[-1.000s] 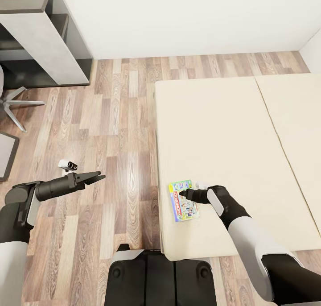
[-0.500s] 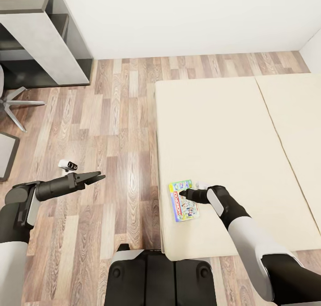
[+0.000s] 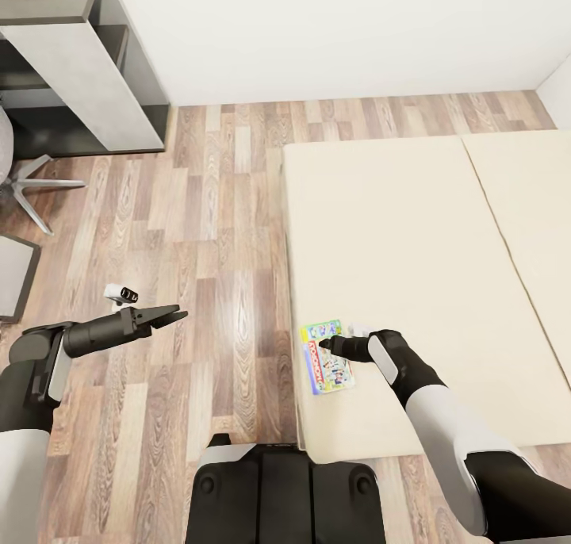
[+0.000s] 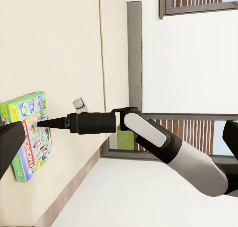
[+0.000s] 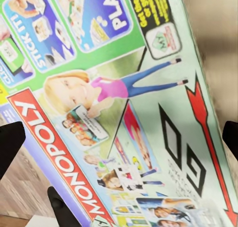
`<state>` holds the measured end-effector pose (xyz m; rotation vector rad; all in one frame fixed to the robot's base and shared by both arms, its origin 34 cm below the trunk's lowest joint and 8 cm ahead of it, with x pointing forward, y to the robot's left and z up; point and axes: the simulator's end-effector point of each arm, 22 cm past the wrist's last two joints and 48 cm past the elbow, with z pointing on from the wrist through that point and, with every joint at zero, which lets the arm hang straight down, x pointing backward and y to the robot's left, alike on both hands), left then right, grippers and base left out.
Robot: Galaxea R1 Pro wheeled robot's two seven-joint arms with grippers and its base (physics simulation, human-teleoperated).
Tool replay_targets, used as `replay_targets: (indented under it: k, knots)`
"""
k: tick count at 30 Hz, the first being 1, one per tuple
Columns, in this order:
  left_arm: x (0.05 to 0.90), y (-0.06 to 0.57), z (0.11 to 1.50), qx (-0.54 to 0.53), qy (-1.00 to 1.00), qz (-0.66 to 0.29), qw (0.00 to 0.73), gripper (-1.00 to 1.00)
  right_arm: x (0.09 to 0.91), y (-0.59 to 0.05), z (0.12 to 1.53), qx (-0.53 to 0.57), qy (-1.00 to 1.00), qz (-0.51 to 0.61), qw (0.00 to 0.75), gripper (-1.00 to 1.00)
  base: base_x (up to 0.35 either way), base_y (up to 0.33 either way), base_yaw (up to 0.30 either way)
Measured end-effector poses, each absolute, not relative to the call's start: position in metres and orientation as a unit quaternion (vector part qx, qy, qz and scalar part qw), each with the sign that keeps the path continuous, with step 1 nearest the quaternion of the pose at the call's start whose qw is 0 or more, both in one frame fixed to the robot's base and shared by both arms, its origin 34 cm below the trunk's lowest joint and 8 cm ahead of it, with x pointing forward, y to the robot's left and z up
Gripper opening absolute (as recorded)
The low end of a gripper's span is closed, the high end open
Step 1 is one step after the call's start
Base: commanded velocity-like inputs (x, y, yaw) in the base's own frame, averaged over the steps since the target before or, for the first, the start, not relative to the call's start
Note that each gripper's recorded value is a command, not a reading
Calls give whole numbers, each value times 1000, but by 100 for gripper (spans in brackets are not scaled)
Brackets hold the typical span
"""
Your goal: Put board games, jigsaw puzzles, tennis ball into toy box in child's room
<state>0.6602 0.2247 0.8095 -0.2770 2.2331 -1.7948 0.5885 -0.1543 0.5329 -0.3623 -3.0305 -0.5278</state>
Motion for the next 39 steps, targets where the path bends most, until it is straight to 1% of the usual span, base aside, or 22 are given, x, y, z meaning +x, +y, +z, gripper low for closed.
replay_targets:
  k: [21,39]
  knots:
    - [660,224,809,-95,769,-619,131,100,590,-155,533,-117,-978,-170,19,100,0,98,0]
    - [660,224,809,-95,769,-618,131,100,591,-156,533,-117,-979,-169,17,100,0,7,0]
